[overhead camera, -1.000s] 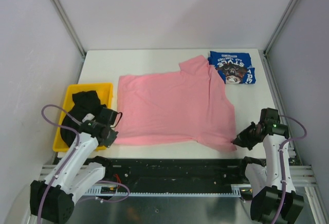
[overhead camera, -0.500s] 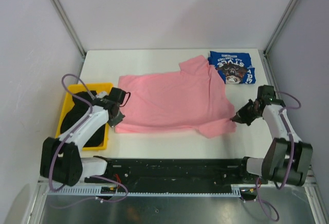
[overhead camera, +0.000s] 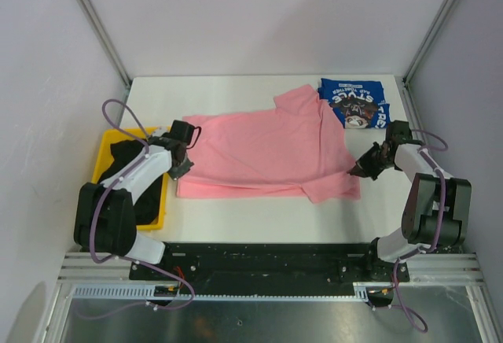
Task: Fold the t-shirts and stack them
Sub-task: Grap the side of the flattened tshirt closest away from the robot with both arms
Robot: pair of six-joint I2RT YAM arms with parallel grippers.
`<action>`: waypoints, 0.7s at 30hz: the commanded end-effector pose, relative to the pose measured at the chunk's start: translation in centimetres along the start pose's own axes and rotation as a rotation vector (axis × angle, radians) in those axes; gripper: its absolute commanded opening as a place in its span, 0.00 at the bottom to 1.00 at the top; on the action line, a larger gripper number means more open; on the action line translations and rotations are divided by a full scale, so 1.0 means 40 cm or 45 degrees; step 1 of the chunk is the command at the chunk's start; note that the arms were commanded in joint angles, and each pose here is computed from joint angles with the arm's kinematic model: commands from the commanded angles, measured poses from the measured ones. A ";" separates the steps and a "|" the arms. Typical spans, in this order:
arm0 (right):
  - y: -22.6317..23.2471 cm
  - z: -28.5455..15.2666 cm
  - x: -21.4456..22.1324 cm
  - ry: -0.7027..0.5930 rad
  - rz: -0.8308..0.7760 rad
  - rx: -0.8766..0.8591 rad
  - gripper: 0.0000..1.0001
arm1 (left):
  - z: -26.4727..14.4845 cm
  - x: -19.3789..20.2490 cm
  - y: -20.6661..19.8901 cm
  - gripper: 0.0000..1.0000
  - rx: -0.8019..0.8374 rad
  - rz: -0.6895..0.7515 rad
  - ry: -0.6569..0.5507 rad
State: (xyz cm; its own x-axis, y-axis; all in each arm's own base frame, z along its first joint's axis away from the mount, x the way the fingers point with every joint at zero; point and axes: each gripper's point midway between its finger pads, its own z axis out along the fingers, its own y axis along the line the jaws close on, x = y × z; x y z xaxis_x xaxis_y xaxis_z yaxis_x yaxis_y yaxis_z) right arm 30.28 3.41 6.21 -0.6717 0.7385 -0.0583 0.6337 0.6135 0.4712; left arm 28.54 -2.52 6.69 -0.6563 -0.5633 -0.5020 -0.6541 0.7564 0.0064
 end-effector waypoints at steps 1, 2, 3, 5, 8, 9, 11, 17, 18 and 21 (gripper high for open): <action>0.042 -0.017 -0.056 -0.097 -0.036 -0.059 0.00 | 0.001 -0.049 -0.005 0.00 -0.007 -0.030 -0.077; 0.045 -0.020 -0.061 -0.105 -0.038 -0.063 0.00 | 0.002 -0.049 -0.001 0.00 -0.009 -0.037 -0.077; 0.049 -0.023 -0.065 -0.111 -0.040 -0.069 0.00 | 0.003 -0.051 0.002 0.00 -0.010 -0.043 -0.079; 0.057 -0.026 -0.073 -0.115 -0.044 -0.081 0.00 | 0.006 -0.054 0.004 0.00 -0.012 -0.047 -0.081; 0.069 -0.029 -0.080 -0.117 -0.050 -0.099 0.00 | 0.009 -0.059 0.004 0.00 -0.014 -0.050 -0.080; 0.071 -0.029 -0.082 -0.118 -0.052 -0.102 0.00 | 0.010 -0.061 0.003 0.00 -0.013 -0.052 -0.081; 0.076 -0.030 -0.087 -0.123 -0.055 -0.108 0.00 | 0.013 -0.063 0.000 0.00 -0.013 -0.052 -0.081; 0.090 -0.024 -0.099 -0.116 -0.065 -0.127 0.00 | 0.025 -0.069 -0.011 0.00 -0.018 -0.048 -0.075; 0.090 -0.022 -0.100 -0.112 -0.066 -0.126 0.00 | 0.026 -0.071 -0.013 0.00 -0.018 -0.051 -0.075; 0.090 -0.016 -0.104 -0.105 -0.064 -0.120 0.00 | 0.031 -0.076 -0.023 0.00 -0.015 -0.051 -0.071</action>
State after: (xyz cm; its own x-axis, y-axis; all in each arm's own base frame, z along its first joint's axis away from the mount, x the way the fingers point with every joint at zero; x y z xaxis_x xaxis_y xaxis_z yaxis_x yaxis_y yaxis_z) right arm 33.35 2.83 7.68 -0.6662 0.7372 -0.1129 0.5925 0.6151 0.5202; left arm 29.34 -1.63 5.59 -0.6445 -0.5840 -0.4936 -0.6798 0.7331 0.0202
